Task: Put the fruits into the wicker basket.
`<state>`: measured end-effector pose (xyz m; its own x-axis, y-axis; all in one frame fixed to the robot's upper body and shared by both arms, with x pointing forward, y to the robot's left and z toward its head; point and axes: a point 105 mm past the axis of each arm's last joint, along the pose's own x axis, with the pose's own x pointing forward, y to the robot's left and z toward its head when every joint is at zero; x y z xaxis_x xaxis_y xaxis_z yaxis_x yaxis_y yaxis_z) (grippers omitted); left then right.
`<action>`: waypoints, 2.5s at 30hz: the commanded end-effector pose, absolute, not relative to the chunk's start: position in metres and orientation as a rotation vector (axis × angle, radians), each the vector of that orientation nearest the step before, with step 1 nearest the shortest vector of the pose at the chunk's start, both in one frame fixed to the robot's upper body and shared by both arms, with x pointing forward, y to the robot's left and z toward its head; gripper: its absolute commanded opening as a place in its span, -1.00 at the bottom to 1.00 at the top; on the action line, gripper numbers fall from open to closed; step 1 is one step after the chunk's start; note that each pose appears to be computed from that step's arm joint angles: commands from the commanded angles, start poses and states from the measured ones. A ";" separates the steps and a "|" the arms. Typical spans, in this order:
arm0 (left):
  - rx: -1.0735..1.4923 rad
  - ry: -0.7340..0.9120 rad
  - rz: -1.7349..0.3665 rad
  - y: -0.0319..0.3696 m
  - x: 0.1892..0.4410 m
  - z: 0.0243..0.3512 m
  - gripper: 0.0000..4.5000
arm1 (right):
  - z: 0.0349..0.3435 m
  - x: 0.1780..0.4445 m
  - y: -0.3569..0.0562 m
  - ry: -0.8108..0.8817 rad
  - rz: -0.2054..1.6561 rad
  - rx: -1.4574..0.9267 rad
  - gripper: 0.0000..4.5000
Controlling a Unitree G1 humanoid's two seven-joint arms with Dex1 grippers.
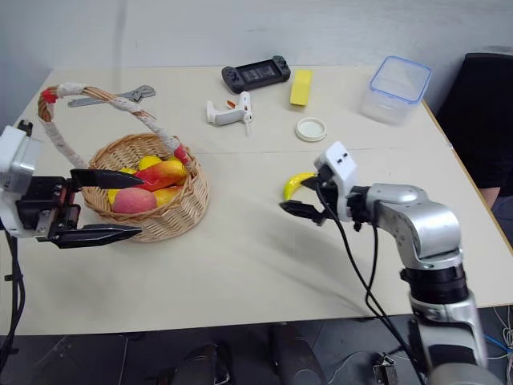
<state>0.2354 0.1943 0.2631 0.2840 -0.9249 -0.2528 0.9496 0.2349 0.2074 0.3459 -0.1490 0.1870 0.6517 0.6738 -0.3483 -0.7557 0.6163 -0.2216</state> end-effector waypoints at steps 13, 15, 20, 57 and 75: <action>0.374 -0.016 -1.354 0.172 0.233 0.275 1.00 | 0.159 0.436 -0.179 0.266 0.695 -0.516 0.73; 0.378 -0.019 -1.349 0.172 0.233 0.277 1.00 | 0.155 0.438 -0.178 0.285 0.704 -0.475 0.45; 0.388 -0.019 -1.320 0.176 0.235 0.278 1.00 | 0.156 0.435 -0.179 0.275 0.740 -0.436 -0.35; 0.316 0.056 -0.924 0.262 0.199 0.295 1.00 | 0.271 0.328 0.141 0.048 1.307 -0.046 -0.46; 0.332 0.034 -0.999 0.254 0.229 0.295 1.00 | 0.261 0.306 0.055 0.074 1.354 -0.064 0.13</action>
<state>0.2301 0.2534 0.2857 0.5358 -0.8258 -0.1762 0.8402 0.5009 0.2075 0.3111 0.0593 0.2448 0.2043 0.9668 -0.1536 -0.9752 0.2147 0.0541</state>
